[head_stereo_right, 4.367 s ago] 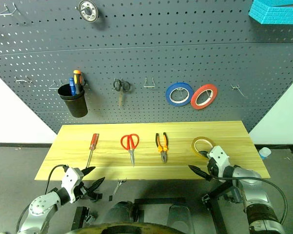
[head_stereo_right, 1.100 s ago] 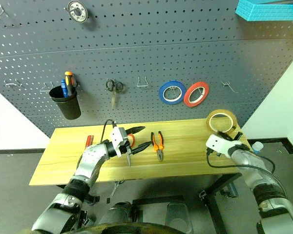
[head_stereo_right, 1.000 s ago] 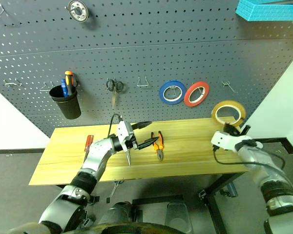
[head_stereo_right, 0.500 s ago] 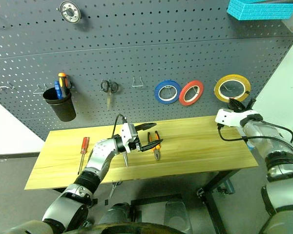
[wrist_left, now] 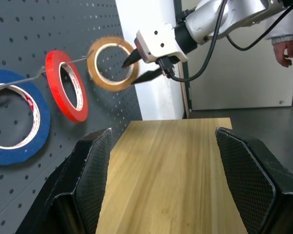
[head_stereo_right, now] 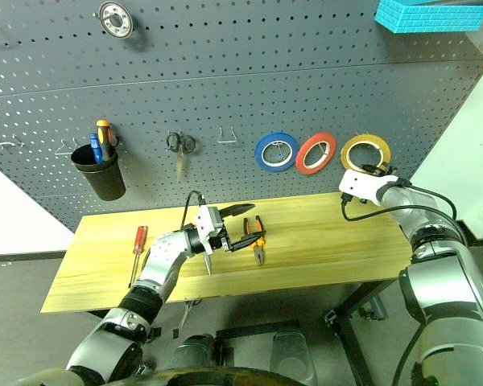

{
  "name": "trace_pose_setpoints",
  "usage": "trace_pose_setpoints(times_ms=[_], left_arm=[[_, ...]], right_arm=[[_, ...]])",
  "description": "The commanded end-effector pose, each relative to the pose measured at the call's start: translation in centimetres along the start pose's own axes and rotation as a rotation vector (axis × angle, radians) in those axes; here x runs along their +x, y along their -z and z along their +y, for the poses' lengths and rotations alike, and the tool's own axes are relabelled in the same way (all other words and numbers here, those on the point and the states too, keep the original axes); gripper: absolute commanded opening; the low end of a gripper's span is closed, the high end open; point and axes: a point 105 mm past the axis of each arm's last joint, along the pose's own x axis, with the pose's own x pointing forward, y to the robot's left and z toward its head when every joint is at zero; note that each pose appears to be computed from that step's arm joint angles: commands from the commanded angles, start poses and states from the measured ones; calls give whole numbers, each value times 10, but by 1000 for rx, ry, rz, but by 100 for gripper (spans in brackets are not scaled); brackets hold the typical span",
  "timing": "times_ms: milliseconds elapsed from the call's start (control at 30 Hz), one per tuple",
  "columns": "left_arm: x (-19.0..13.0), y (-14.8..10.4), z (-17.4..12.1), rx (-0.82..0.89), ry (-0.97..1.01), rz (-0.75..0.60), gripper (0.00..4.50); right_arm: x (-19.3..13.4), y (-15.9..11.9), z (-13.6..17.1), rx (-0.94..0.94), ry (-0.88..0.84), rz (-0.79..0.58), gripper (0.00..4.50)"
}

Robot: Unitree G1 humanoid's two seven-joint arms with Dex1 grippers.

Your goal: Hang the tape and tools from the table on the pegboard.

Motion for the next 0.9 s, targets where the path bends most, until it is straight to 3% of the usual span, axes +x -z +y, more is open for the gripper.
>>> trace_pose_setpoints(times_ms=[33, 100, 267, 400, 533, 600, 700, 900], left_arm=[[-3, -13, 8, 23, -35, -42, 355], [-7, -13, 9, 8, -45, -40, 355], [-24, -11, 22, -74, -120, -34, 355], [-47, -3, 43, -148, -236, 4, 355], [-77, 12, 57, -186, -311, 100, 355], [-97, 29, 66, -173, -364, 231, 355], [-122, 46, 75, -167, -423, 370, 355], [-154, 61, 83, -203, -480, 503, 355]], right_arm=[[-1, -9, -18, -28, 60, -44, 342], [-2, -14, -9, -21, 30, -90, 404], [-14, -53, 42, 97, -164, -336, 404], [-21, -87, 85, 268, -290, -427, 404], [-20, -115, 114, 461, -397, -396, 404], [-18, -131, 124, 564, -456, -374, 439], [-16, -149, 135, 632, -525, -337, 446], [2, -172, 153, 790, -567, -140, 446]])
